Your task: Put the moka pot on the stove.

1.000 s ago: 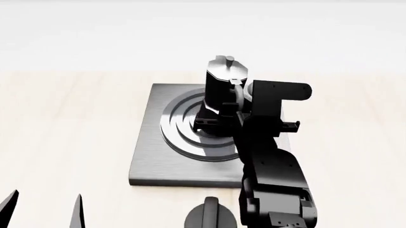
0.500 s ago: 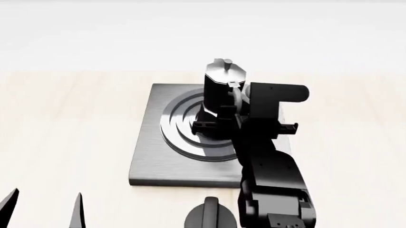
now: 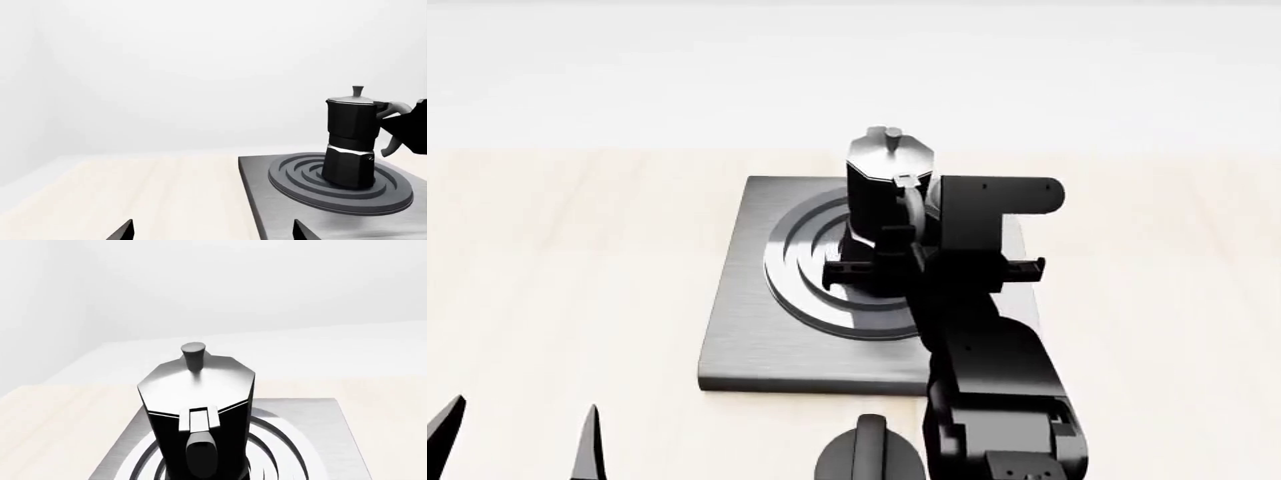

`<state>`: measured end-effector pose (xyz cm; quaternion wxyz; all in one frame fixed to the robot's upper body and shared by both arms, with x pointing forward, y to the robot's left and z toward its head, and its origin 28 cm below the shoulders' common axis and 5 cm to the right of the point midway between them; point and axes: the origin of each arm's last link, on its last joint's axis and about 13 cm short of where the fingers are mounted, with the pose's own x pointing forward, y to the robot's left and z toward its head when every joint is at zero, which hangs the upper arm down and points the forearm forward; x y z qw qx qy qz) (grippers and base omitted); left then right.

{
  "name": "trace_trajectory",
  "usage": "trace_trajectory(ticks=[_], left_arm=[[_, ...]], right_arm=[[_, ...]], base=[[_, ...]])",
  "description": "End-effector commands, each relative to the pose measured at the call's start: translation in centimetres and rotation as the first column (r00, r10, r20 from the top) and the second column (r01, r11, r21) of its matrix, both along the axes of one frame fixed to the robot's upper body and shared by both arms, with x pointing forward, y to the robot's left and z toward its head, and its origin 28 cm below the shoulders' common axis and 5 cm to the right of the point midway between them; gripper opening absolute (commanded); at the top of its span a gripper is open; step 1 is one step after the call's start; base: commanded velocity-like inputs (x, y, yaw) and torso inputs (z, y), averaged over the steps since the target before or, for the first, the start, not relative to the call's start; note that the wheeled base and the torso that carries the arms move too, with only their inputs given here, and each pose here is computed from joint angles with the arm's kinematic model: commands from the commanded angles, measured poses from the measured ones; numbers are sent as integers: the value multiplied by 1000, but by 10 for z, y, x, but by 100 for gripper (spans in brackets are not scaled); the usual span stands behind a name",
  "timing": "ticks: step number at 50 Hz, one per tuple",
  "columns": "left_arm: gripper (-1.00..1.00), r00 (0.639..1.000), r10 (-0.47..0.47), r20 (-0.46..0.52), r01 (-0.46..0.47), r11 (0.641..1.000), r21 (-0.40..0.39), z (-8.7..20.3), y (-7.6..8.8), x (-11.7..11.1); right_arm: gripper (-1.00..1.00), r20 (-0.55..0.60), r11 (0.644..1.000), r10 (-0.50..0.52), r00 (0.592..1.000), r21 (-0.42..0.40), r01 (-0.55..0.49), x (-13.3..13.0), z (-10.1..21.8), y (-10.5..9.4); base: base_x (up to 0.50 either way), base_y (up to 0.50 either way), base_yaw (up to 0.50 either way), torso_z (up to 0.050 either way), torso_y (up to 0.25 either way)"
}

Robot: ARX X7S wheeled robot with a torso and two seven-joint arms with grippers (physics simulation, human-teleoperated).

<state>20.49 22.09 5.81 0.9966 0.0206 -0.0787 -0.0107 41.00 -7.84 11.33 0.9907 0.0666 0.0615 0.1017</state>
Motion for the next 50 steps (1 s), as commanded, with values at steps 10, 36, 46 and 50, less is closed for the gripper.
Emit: trace_trajectory(ticks=[10,36,46,50], left_arm=[[100,1000,-2,3,2,1000,-7,1,1,-1],[100,1000,-2,0,2,1000,-5,0,1,2],[100,1000,-4,1,4,1000,-4,1,0,1],[100,1000,-3,1,3,1000,-5,1,1,1]], right_arm=[[100,-20,999,48,999,9,-47,-8,-20,4],[100,24,995,97,995,15,-98,-11,-25,4],[100,54,997,75,996,2,-76,-12,-28,1],[100,73,998,70,995,0,-70,-13,-29,1]], base=[[0,0,1,0,0],[0,0,0,0,0],[0,0,0,0,0],[0,0,0,0,0]])
